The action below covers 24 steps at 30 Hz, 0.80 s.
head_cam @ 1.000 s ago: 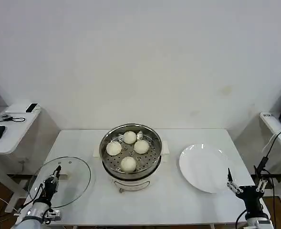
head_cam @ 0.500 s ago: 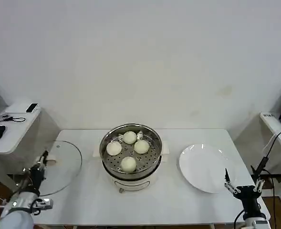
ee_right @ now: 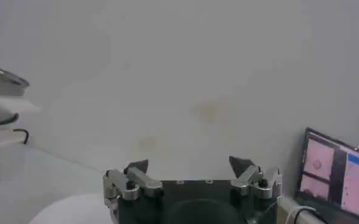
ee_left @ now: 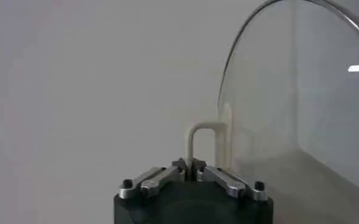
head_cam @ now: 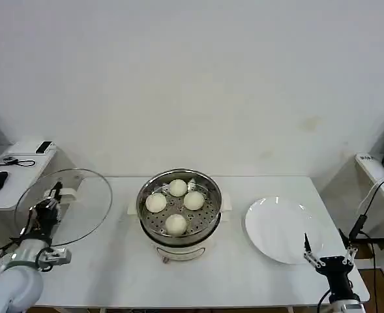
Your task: Take steamed baozi put them in steamer then cover it.
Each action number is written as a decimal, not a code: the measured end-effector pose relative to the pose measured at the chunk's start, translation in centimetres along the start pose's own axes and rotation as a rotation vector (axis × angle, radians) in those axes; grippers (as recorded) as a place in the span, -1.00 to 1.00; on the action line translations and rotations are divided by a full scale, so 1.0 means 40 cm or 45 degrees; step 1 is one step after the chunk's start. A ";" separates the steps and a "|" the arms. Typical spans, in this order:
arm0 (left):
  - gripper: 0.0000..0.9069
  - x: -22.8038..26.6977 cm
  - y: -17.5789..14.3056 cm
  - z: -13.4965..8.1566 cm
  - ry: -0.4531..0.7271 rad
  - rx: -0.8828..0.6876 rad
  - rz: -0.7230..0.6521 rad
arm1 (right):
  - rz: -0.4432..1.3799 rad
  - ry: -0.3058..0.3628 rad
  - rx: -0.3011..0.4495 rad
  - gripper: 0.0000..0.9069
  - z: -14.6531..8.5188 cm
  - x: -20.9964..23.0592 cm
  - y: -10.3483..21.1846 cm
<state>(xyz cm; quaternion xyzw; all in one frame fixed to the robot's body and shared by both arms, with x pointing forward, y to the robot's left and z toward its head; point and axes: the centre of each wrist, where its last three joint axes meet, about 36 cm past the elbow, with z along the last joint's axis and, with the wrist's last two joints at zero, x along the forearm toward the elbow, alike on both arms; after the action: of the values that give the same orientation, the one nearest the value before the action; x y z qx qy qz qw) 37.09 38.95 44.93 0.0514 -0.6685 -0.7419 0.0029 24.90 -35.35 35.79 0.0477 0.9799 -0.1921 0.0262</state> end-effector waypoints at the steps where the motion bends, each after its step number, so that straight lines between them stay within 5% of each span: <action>1: -1.00 -0.005 0.006 -0.015 -0.015 0.005 -0.006 | -0.001 0.002 -0.001 1.00 0.002 0.000 0.002; 24: -1.00 -0.117 0.052 -0.452 -0.272 0.183 0.008 | -0.042 0.028 -0.012 1.00 0.019 0.003 0.087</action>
<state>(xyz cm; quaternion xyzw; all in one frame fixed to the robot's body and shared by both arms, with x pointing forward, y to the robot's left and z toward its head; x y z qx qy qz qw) 43.06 21.14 45.50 -0.0300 -0.7166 -0.6934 -0.0697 25.15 -32.40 33.77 0.0337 0.9816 -0.1874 0.0127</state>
